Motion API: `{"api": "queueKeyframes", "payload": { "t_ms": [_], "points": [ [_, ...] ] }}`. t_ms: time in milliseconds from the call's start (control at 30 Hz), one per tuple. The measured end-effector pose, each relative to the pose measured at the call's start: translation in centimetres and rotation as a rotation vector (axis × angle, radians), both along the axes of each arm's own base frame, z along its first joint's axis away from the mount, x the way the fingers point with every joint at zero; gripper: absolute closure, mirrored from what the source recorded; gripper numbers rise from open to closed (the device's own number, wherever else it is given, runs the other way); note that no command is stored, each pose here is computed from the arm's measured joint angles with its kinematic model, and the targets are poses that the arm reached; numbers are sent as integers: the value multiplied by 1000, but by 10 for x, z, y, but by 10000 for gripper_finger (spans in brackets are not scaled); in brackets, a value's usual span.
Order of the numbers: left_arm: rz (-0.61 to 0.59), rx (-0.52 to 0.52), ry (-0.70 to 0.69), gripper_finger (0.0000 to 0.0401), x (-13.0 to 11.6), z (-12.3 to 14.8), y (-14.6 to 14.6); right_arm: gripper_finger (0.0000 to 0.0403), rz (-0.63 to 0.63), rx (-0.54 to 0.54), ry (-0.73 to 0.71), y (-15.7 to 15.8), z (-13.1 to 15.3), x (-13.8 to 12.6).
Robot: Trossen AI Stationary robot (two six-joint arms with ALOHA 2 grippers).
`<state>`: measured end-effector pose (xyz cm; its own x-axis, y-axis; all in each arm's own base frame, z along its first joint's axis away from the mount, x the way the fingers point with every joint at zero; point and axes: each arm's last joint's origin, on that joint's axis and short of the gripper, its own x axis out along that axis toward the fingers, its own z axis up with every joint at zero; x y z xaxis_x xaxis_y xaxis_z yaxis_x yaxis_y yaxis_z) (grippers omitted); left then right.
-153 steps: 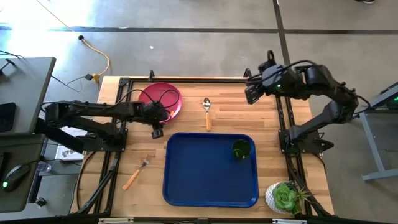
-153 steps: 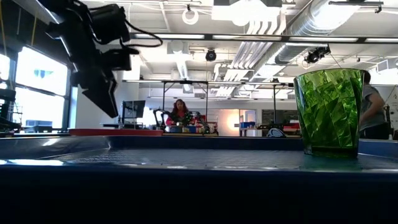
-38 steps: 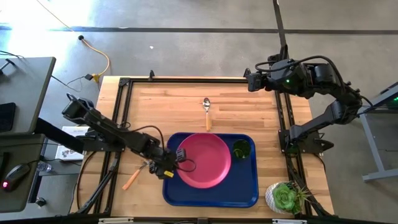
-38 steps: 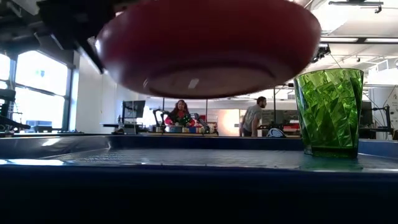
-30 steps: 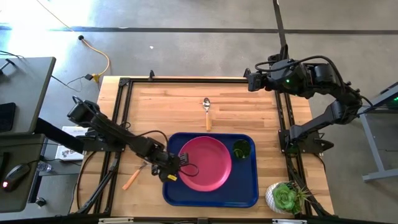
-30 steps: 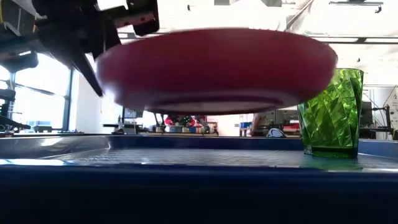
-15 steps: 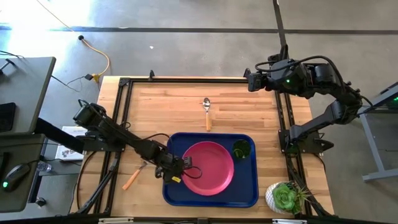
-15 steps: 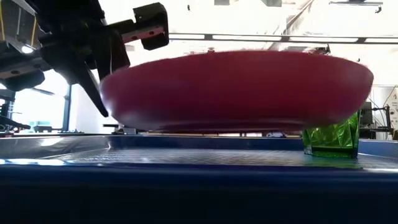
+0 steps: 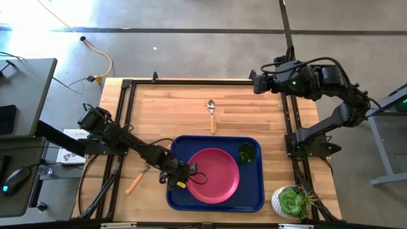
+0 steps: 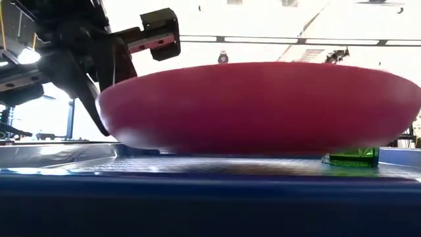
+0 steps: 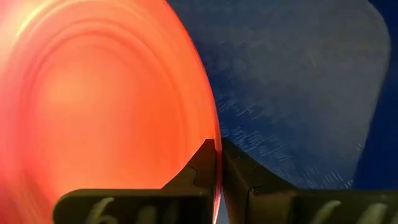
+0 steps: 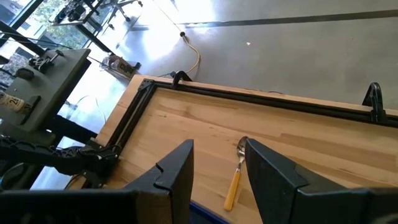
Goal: Pick and place plate/cup/fork/spoon on tray
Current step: Put the pink plate on the blue tray
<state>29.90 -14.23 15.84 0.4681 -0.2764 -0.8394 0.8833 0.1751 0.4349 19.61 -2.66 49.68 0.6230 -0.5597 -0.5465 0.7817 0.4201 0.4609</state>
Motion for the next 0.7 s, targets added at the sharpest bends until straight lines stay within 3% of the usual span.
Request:
{"api": "queueKeyframes", "payload": {
  "t_ms": [700],
  "points": [
    [4,65,2,393,4,-15,0,267,6,-1,-4,0,0,0]
  ]
}}
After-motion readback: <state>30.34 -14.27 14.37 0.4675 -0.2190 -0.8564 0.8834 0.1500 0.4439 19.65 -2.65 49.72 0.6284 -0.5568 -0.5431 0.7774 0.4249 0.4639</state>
